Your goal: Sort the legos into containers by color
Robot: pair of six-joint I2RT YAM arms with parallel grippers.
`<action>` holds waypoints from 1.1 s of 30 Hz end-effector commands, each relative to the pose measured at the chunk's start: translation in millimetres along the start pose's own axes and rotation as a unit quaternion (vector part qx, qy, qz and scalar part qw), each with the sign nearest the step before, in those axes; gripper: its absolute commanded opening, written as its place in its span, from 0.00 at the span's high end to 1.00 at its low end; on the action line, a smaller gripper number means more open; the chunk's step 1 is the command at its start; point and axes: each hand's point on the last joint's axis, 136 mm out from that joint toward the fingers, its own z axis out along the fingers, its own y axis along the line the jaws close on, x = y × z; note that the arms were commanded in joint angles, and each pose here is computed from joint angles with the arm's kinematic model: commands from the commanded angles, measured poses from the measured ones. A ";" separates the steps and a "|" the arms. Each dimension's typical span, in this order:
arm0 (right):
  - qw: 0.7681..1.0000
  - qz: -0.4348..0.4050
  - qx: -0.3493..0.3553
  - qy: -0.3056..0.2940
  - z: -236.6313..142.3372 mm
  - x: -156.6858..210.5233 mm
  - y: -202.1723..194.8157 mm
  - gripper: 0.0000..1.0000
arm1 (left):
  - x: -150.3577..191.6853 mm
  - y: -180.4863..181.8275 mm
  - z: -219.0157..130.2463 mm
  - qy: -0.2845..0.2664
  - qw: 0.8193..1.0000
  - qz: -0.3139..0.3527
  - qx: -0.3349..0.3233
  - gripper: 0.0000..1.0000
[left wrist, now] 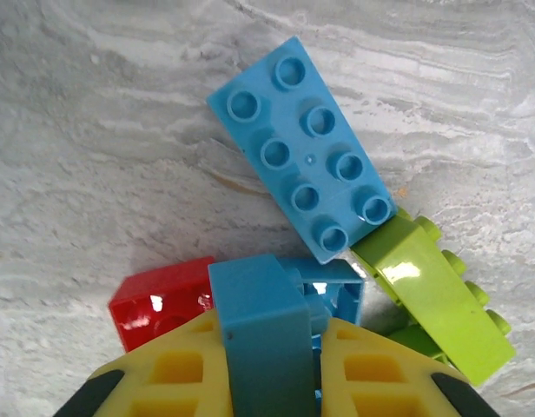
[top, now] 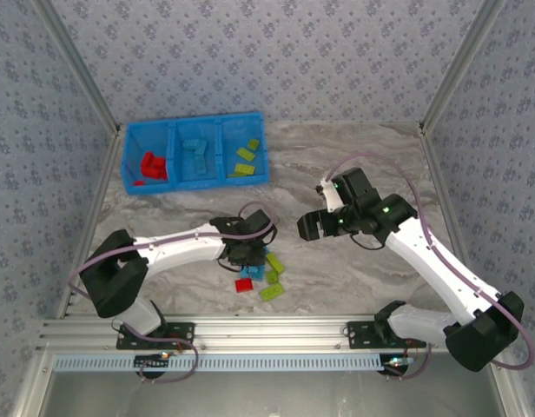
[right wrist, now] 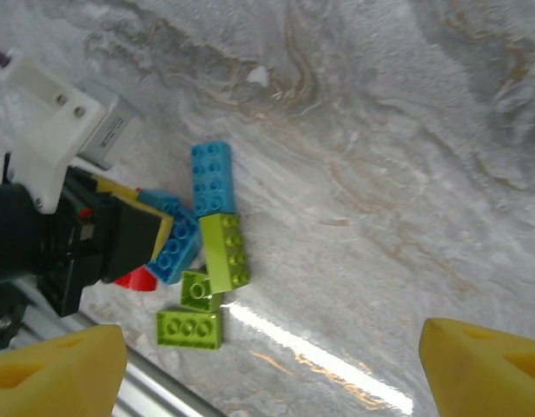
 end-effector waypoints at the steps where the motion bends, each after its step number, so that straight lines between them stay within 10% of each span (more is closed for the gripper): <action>1: 0.999 0.013 -0.045 0.020 3.8 9.3 16.5 0.11 | -26.4 2.7 -30.7 -0.051 0.999 0.004 -0.002 0.87; 13: 0.995 0.046 -0.037 -0.077 -6.8 -20.5 6.2 0.09 | -213.2 128.8 -122.8 -0.283 0.952 -0.060 -0.098 0.88; 24: 0.993 0.064 -0.027 -0.093 -24.1 -10.3 2.5 0.09 | -353.4 195.3 -48.1 -0.229 0.962 -0.110 -0.098 0.62; 33: 0.993 0.070 -0.022 -0.096 -20.8 -10.8 -0.5 0.09 | -364.6 172.8 -97.0 -0.253 0.960 -0.110 -0.053 0.48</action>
